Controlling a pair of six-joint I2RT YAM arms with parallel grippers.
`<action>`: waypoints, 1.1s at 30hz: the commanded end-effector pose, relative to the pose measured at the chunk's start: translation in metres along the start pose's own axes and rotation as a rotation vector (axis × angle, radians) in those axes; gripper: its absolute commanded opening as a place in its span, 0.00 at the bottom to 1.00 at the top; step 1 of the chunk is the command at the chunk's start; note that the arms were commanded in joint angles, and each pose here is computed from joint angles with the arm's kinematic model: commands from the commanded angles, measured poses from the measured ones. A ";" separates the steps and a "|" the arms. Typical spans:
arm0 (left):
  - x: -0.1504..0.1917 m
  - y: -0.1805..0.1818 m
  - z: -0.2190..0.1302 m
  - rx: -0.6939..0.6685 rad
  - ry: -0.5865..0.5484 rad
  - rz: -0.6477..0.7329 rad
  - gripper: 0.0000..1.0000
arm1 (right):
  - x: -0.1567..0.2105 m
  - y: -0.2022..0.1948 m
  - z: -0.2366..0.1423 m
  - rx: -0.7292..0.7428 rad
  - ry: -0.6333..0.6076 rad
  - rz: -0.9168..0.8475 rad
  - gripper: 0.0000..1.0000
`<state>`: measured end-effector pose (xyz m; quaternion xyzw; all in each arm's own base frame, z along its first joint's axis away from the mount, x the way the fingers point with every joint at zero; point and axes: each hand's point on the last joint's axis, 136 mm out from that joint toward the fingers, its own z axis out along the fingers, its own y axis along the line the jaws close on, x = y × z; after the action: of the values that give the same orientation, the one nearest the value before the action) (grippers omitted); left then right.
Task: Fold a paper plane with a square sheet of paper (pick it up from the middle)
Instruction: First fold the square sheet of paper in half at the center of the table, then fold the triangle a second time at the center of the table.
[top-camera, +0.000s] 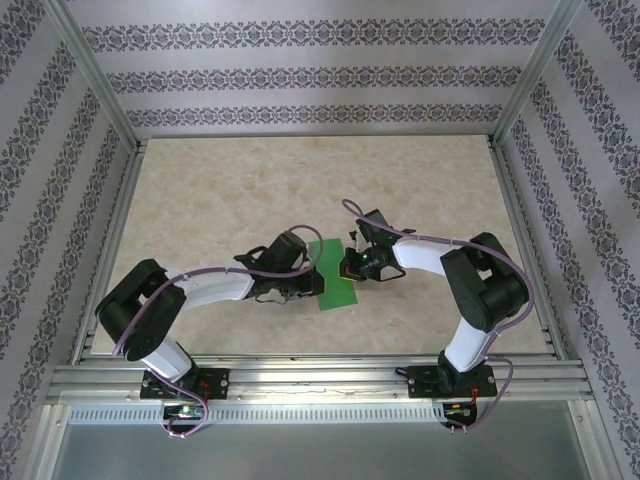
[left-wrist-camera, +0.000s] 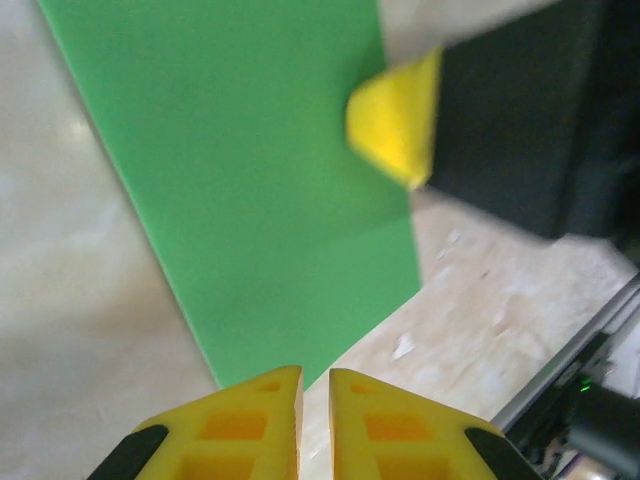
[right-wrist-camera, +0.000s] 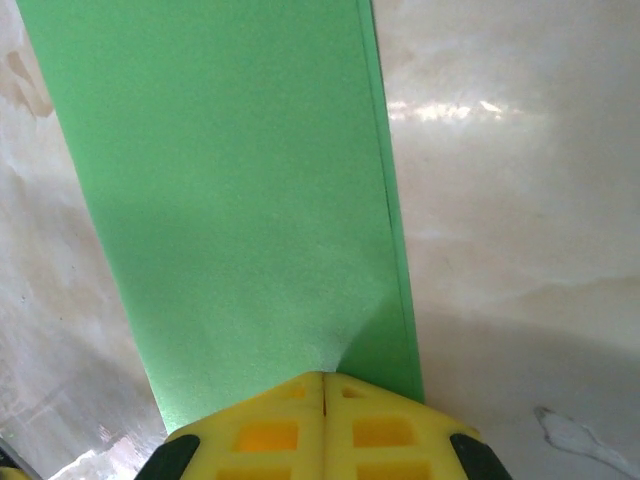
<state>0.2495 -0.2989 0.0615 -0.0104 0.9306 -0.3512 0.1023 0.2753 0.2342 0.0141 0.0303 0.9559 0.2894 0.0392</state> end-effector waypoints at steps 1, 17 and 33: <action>-0.036 -0.005 -0.011 0.040 -0.056 -0.011 0.16 | 0.020 -0.021 -0.001 0.082 0.060 0.026 0.00; -0.107 -0.007 0.005 -0.015 -0.038 0.031 0.16 | 0.006 0.008 -0.065 -0.035 -0.129 -0.004 0.13; -0.110 0.022 0.031 -0.040 0.007 -0.026 0.16 | 0.031 -0.015 -0.068 -0.112 -0.098 0.154 0.21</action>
<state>0.3618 -0.2959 0.0473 -0.0253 0.9366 -0.3346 0.1007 0.2392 0.1854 0.0596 0.1038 0.9360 0.3276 0.0756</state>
